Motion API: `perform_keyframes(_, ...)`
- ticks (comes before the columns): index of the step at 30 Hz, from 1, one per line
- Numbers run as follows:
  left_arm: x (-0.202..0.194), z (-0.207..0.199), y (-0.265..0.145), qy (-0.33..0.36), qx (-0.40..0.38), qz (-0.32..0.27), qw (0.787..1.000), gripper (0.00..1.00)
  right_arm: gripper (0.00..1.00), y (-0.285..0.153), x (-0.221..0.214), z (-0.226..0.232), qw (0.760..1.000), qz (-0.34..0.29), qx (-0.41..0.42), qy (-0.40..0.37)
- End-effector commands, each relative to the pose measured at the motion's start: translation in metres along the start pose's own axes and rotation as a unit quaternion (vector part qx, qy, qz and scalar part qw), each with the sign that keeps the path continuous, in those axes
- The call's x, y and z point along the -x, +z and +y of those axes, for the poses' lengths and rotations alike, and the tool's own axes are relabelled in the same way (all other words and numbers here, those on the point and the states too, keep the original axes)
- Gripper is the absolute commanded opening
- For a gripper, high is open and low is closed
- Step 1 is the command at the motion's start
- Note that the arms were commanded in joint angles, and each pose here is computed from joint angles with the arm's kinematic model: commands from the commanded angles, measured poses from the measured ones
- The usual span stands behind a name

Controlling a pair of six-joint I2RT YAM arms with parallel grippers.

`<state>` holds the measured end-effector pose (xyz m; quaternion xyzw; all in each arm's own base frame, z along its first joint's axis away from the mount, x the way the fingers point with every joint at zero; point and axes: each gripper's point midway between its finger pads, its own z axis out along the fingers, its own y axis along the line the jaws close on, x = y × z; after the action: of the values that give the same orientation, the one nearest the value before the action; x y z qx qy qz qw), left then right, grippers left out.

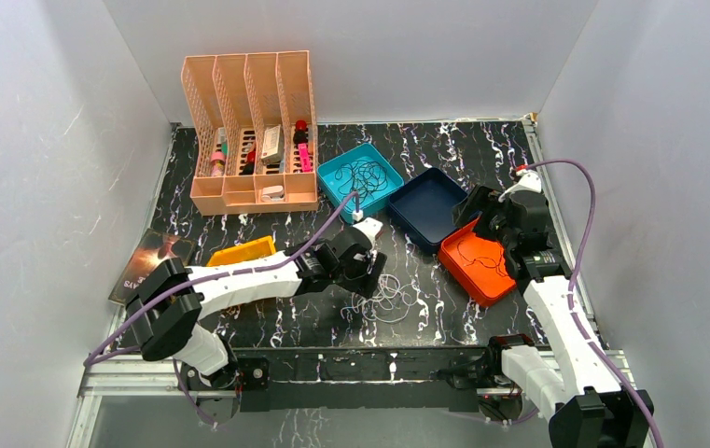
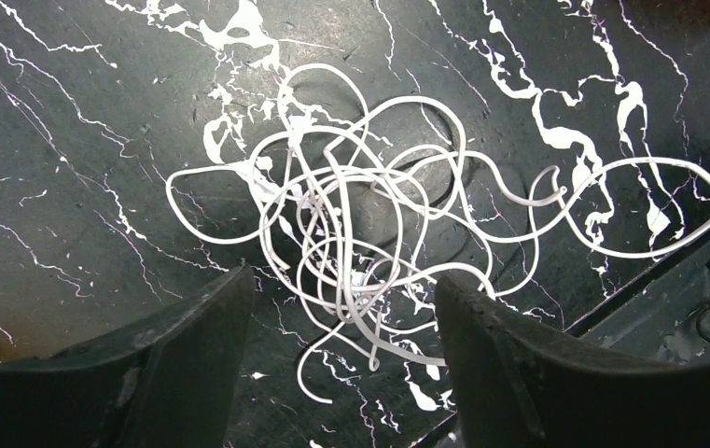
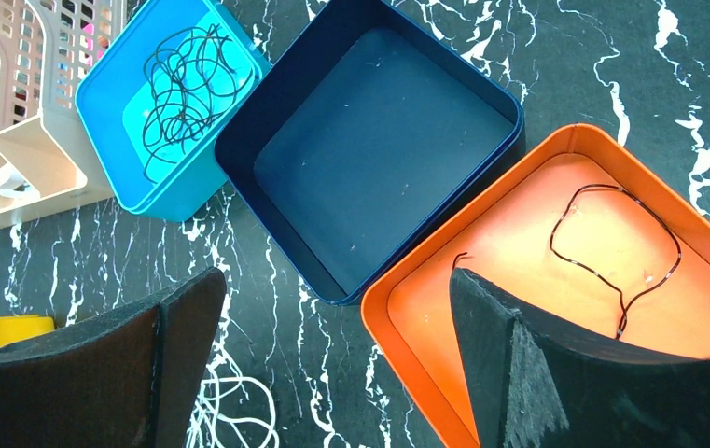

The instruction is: Untangle the cables

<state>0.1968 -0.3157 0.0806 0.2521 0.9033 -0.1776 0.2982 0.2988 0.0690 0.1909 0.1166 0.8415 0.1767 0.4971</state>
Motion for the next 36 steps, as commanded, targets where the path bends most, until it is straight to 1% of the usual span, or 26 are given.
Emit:
perform_keyframes(1, 0.007, -0.003, 0.002, 0.007, -0.002, -0.005, 1.0, 0.63, 0.98, 0.0, 0.009, 0.006, 1.0, -0.015, 0.012, 0.003)
perform_keyframes(4, 0.013, -0.007, 0.005, 0.01, -0.007, -0.007, 1.0, 0.48, 0.98, -0.002, 0.011, 0.005, 1.0, -0.018, 0.008, 0.0)
perform_keyframes(6, 0.019, -0.008, 0.005, 0.016, -0.005, -0.013, 1.0, 0.35, 0.98, -0.002, 0.011, 0.004, 1.0, -0.019, 0.006, -0.001)
perform_keyframes(8, 0.023, -0.006, 0.003, 0.022, 0.002, -0.017, 1.0, 0.26, 0.98, -0.002, 0.012, 0.005, 1.0, -0.019, 0.007, -0.003)
perform_keyframes(10, 0.028, -0.002, -0.001, 0.026, 0.011, -0.023, 0.999, 0.2, 0.98, -0.003, 0.012, 0.006, 1.0, -0.018, 0.01, -0.003)
perform_keyframes(12, 0.032, 0.003, -0.004, 0.027, 0.023, -0.031, 0.999, 0.17, 0.98, -0.003, 0.011, 0.009, 1.0, -0.014, 0.019, -0.004)
perform_keyframes(15, 0.037, 0.012, -0.009, 0.021, 0.035, -0.037, 0.998, 0.13, 0.98, -0.005, 0.008, 0.025, 0.998, 0.003, 0.063, -0.011)
perform_keyframes(18, 0.042, 0.023, -0.011, 0.005, 0.041, -0.041, 0.998, 0.02, 0.98, -0.005, 0.003, 0.037, 0.995, 0.021, 0.099, -0.017)
perform_keyframes(19, 0.044, 0.028, -0.013, -0.002, 0.042, -0.043, 0.998, 0.0, 0.98, -0.005, -0.001, 0.039, 0.994, 0.033, 0.104, -0.019)
perform_keyframes(27, 0.047, 0.064, -0.019, -0.047, 0.056, -0.054, 0.996, 0.0, 0.97, -0.011, -0.041, 0.055, 0.977, 0.126, 0.171, -0.027)
perform_keyframes(31, 0.043, 0.072, -0.02, -0.055, 0.061, -0.053, 0.995, 0.0, 0.96, -0.016, -0.06, 0.063, 0.966, 0.164, 0.197, -0.032)
perform_keyframes(36, 0.039, 0.075, -0.019, -0.058, 0.064, -0.049, 0.995, 0.0, 0.96, -0.02, -0.081, 0.08, 0.956, 0.194, 0.214, -0.043)
